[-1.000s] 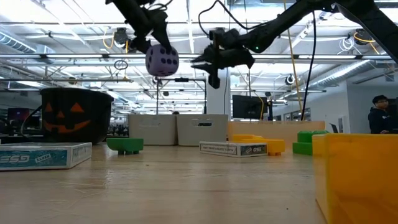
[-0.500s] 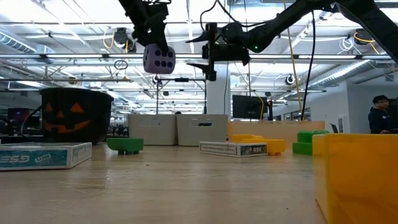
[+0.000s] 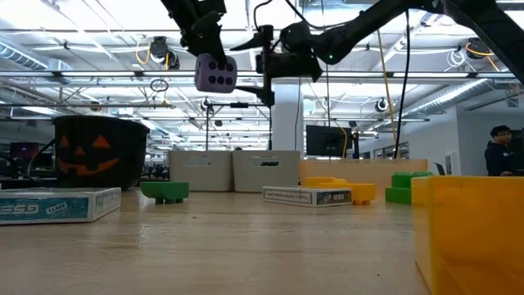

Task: Pick & Place Toys
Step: Put the purple dice into the left gray bin

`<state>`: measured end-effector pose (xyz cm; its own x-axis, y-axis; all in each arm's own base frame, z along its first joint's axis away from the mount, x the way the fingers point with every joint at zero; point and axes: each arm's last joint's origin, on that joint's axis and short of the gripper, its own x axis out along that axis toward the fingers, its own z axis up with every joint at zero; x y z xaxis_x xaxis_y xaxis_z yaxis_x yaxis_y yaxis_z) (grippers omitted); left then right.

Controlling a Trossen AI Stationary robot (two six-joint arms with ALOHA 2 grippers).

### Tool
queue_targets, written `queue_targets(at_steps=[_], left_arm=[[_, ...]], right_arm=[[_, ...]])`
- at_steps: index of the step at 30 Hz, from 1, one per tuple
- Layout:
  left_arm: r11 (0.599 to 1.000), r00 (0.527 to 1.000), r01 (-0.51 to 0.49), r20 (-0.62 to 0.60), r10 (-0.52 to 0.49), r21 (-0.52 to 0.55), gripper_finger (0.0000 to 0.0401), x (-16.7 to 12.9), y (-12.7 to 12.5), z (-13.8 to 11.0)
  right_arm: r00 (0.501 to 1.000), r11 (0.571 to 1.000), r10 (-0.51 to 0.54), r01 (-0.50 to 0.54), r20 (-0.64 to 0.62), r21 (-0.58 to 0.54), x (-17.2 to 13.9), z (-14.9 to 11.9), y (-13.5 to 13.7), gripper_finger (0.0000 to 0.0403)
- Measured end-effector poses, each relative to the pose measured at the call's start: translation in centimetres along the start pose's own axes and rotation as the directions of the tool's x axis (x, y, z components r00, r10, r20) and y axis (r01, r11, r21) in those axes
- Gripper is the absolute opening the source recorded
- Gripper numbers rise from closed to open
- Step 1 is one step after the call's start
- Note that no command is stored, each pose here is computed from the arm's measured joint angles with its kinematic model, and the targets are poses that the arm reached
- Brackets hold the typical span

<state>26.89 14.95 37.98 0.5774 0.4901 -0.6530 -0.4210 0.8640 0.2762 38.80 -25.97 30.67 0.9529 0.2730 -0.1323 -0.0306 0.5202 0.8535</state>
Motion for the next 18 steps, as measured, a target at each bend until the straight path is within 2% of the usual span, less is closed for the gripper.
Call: queue_targets(at_steps=[4,9,18], left_arm=[[1.000,1.000,-0.003,-0.019,0.003,-0.006,0.0399,0.1,0.3,-0.3],[1.000,0.998,0.000,-0.055,0.001,0.017,0.0399,0.7,0.3,-0.5],[0.999,0.995,0.006,-0.097,-0.002,0.043,0.0399,2.4,0.2,-0.7]], right_arm=[[0.997,0.997,-0.071,0.071,0.031,0.013,0.3,-0.3,-0.4,0.0388],[0.998,0.996,-0.056,0.055,0.012,0.074,1.4,-0.7,-1.6,0.0383],[0.999,0.993,-0.040,0.039,0.010,0.109,2.9,-1.3,-3.0,0.0382]])
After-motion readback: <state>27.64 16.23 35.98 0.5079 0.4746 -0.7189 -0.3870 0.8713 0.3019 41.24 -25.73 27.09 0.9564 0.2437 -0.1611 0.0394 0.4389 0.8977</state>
